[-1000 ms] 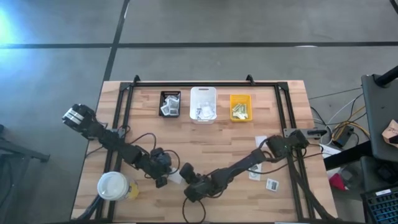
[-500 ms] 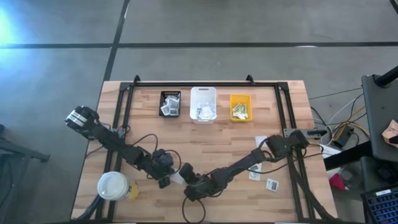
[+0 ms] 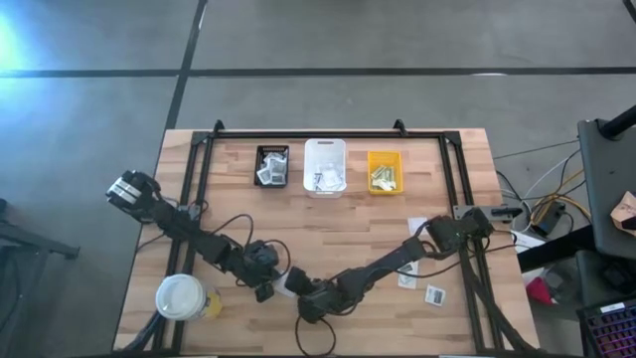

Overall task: Pick & Place First Aid Supplies
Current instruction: Put the blue bandage into the white bin

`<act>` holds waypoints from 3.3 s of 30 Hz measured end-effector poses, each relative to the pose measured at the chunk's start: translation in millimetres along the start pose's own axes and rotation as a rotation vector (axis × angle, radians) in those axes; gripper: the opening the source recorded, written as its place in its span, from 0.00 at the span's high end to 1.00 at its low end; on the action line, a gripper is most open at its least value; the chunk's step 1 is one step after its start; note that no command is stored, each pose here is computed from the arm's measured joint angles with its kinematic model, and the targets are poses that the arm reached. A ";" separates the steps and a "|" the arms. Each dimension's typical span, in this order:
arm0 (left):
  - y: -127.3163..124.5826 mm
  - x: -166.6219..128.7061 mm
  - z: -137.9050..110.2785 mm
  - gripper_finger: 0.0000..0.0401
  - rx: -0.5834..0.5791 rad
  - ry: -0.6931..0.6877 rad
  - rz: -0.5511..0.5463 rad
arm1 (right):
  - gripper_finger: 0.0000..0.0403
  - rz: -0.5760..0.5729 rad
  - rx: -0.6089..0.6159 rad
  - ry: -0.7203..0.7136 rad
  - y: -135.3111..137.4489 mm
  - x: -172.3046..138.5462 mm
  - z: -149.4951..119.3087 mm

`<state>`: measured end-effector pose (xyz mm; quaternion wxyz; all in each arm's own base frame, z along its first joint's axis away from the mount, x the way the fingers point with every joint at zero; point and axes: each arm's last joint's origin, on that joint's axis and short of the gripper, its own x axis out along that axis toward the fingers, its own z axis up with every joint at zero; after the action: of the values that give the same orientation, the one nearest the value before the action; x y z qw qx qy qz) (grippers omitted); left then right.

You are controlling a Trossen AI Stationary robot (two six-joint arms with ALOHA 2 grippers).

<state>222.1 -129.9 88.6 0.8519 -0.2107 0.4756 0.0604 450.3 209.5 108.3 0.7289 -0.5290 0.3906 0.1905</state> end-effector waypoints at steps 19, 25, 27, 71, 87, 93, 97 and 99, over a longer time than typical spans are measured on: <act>2.3 6.7 -3.8 1.00 -0.159 -0.017 -0.059 | 0.84 0.060 0.015 -0.050 1.8 0.4 0.1; 4.8 8.2 -3.7 1.00 -0.275 -0.009 -0.060 | 0.84 0.065 0.067 -0.054 4.0 0.0 1.4; 5.1 8.2 -3.6 1.00 -0.310 -0.006 -0.061 | 0.84 0.073 0.074 -0.061 4.7 -0.3 2.0; 3.5 8.8 -2.7 1.00 -0.421 0.007 -0.102 | 0.84 -0.092 0.318 -0.008 5.5 19.6 3.8; -11.6 -16.7 16.1 1.00 -0.072 -0.150 -0.179 | 0.84 -0.122 0.542 -0.022 -5.2 2.6 5.2; -14.1 -32.3 24.5 1.00 0.108 -0.246 -0.183 | 0.84 -0.055 0.626 -0.122 -7.5 -13.3 16.8; -13.0 -30.3 23.1 1.00 0.227 -0.246 -0.164 | 0.84 0.020 0.711 -0.162 -4.8 -13.0 19.2; -12.6 -27.3 22.0 1.00 0.255 -0.240 -0.154 | 0.84 0.065 0.764 -0.188 -4.3 -12.9 20.5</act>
<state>228.5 -129.5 125.3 0.9244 -0.1281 0.3569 -0.0412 452.8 228.5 123.6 0.8995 -0.1873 0.3813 0.1021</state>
